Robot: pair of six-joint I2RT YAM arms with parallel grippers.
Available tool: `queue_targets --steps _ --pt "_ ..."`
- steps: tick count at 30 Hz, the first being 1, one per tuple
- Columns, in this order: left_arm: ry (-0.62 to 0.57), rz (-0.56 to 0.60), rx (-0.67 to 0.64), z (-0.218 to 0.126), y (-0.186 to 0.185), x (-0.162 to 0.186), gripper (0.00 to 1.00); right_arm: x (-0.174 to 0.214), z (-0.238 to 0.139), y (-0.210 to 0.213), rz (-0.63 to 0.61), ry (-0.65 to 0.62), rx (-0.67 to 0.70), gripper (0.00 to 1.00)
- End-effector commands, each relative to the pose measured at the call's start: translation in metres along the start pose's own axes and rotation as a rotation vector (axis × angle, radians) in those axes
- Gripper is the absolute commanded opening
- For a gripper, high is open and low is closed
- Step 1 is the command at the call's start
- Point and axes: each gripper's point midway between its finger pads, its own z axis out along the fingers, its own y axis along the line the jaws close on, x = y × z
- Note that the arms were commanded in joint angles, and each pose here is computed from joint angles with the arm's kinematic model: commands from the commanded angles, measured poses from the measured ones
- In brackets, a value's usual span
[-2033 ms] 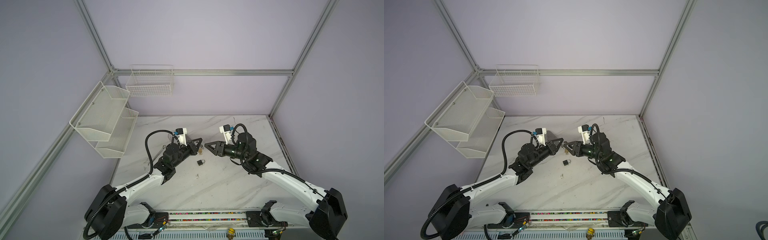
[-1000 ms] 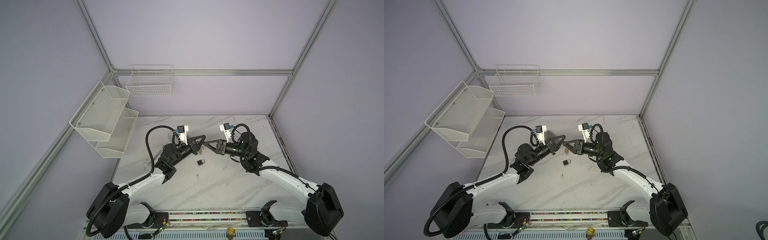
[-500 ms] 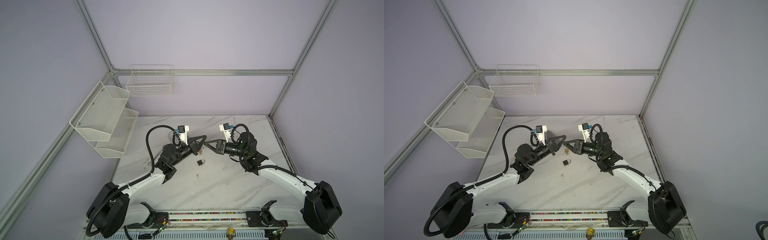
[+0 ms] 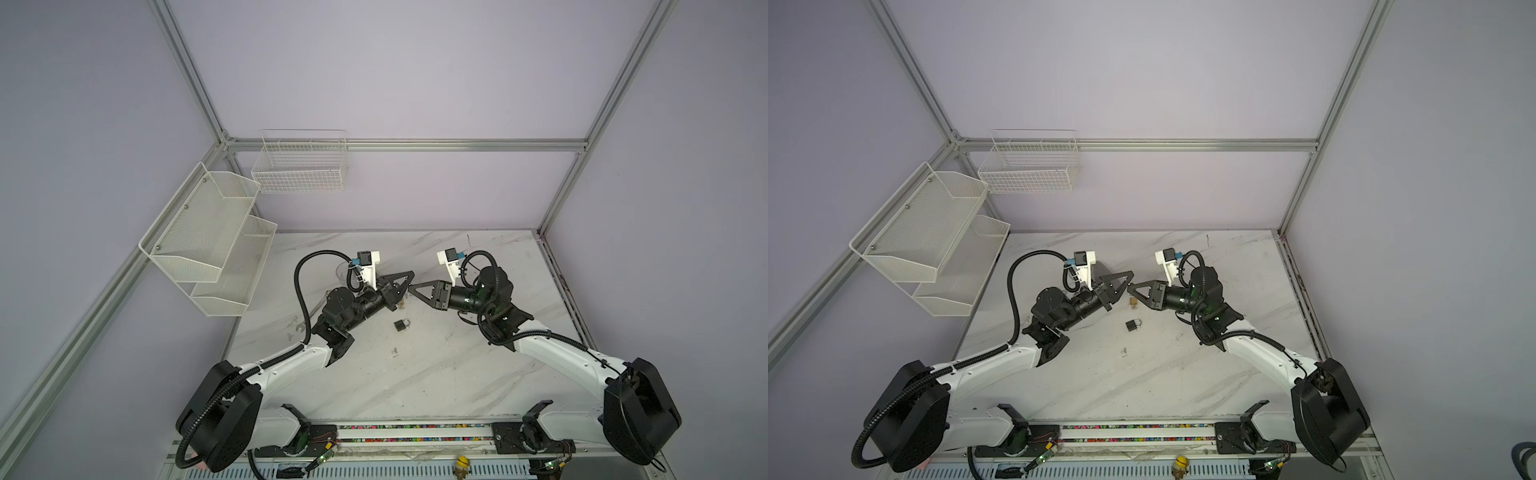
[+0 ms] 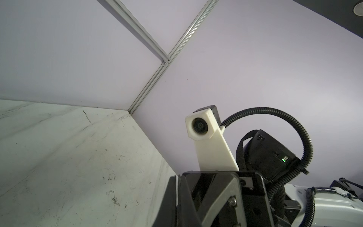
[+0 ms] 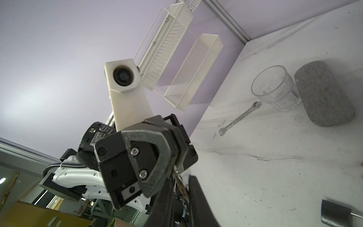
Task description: Unlock with the key
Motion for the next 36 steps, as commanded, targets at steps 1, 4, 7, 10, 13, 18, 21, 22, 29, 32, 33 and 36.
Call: queue_targets --steps 1,4,7,10,13,18,21,22,29,32,33,36 --pt "-0.091 0.069 0.109 0.009 -0.039 -0.040 0.00 -0.002 -0.001 0.005 -0.016 -0.009 -0.033 0.16" --pt "-0.097 0.068 0.109 0.008 -0.040 -0.041 0.00 0.000 0.000 0.002 -0.005 -0.002 -0.030 0.16" --pt "-0.097 0.070 0.114 0.008 -0.041 -0.043 0.00 0.000 0.000 0.002 -0.007 -0.002 -0.031 0.11" --pt "-0.093 0.069 0.118 0.009 -0.042 -0.041 0.00 -0.002 -0.002 0.004 -0.016 -0.017 -0.028 0.09" --pt "-0.096 0.070 0.121 0.008 -0.043 -0.042 0.00 -0.005 -0.003 0.007 -0.023 -0.030 -0.027 0.04" --pt "-0.088 0.071 0.131 0.008 -0.046 -0.042 0.00 -0.007 -0.005 0.006 -0.033 -0.042 -0.016 0.00" --pt "-0.089 0.072 0.137 0.007 -0.050 -0.045 0.07 -0.007 -0.007 0.004 -0.032 -0.050 0.000 0.00" --pt "-0.088 0.074 0.134 0.007 -0.050 -0.046 0.14 -0.008 -0.007 0.003 -0.039 -0.050 0.009 0.00" --pt "-0.098 0.107 0.089 -0.002 -0.054 -0.054 0.57 -0.009 -0.019 -0.005 -0.081 -0.062 0.121 0.00" --pt "-0.092 0.133 0.008 -0.008 -0.045 -0.055 0.62 -0.006 -0.024 -0.013 -0.103 -0.048 0.186 0.00" --pt "-0.087 0.138 -0.020 -0.010 -0.041 -0.055 0.63 -0.005 -0.027 -0.015 -0.111 -0.045 0.210 0.00" --pt "-0.059 0.147 -0.139 -0.018 -0.025 -0.053 0.67 -0.002 -0.035 -0.022 -0.115 -0.050 0.271 0.00"
